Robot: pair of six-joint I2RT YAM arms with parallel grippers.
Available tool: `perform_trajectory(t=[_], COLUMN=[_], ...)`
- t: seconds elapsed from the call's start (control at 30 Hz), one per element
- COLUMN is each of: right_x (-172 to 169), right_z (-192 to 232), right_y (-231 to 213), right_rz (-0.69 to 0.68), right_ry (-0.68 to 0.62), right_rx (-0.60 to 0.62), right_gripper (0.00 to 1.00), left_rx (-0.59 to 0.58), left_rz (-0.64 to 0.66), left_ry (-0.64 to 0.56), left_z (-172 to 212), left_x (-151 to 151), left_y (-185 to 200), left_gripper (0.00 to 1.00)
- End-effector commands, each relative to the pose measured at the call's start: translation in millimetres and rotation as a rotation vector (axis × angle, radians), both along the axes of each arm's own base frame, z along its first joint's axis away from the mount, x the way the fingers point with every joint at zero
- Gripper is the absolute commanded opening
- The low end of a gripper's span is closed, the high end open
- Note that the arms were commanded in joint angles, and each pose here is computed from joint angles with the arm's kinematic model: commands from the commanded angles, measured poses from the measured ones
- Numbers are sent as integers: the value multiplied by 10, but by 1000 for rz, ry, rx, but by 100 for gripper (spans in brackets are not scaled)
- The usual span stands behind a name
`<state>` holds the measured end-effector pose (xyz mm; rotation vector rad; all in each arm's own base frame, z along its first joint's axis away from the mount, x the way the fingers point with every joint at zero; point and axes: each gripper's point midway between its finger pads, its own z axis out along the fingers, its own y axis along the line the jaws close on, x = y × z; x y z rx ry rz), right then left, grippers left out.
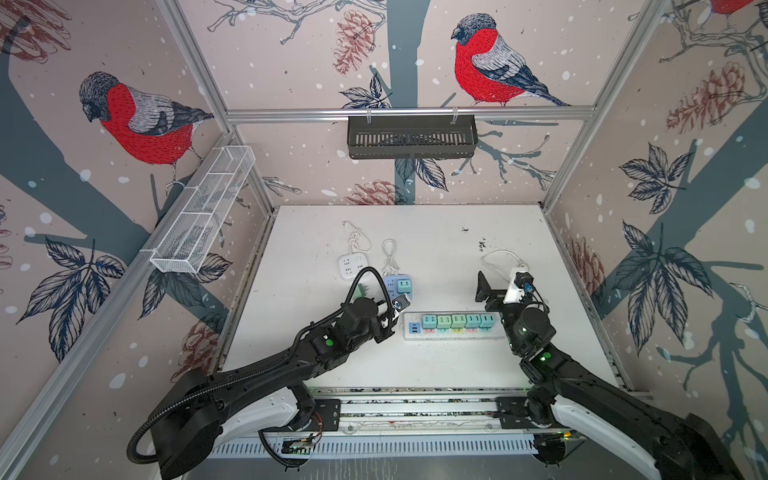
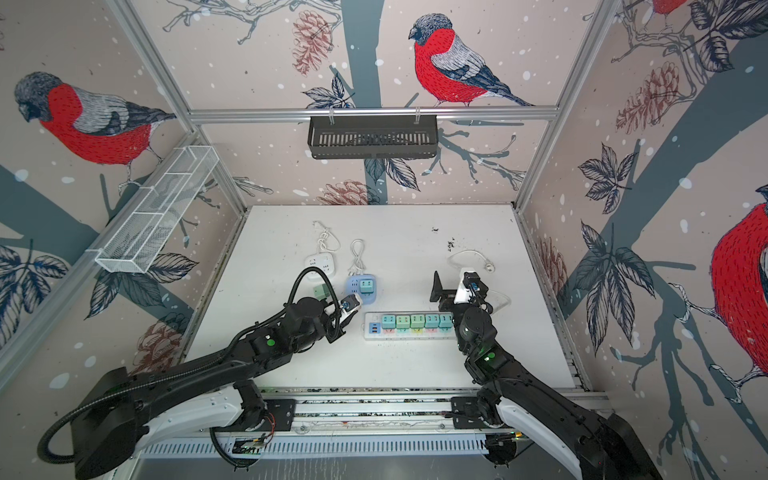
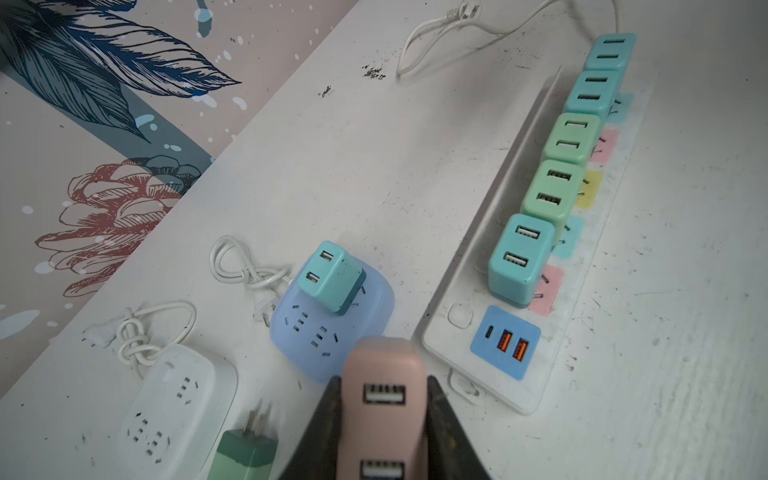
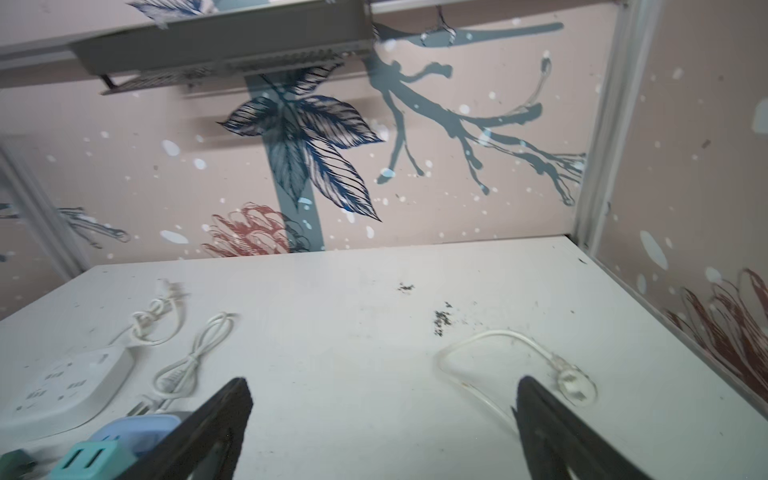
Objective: Insert the plug
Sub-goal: 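Open the right gripper and withdraw it while the left gripper carries the pink adapter, then carry the pink adapter with the left gripper over the light-blue socket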
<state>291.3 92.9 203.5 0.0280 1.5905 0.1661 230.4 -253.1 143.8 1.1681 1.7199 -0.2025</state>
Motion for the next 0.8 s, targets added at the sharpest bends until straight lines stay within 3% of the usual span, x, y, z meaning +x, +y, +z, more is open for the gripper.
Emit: perform_trajectory(t=[0.0,0.23,0.47,0.77], right_x=[78,109,200,191], right_z=[-116,-208,-271,-268], right_y=[-183,-367,-356,-379], right_rz=[-91,-143,-134,-124], right_ry=[45,63,107,102], right_rx=[84,140,142,157], right_gripper=[100,100,100,100], left_rx=[47,180,231,316], left_rz=[-10,-17,-20,-253], left_ry=[-53,-61,-26,22], left_z=[32,-135,-213,-340], left_x=[70,208,439,618], left_y=[-21,38,170,215], left_gripper=[0,0,0,0])
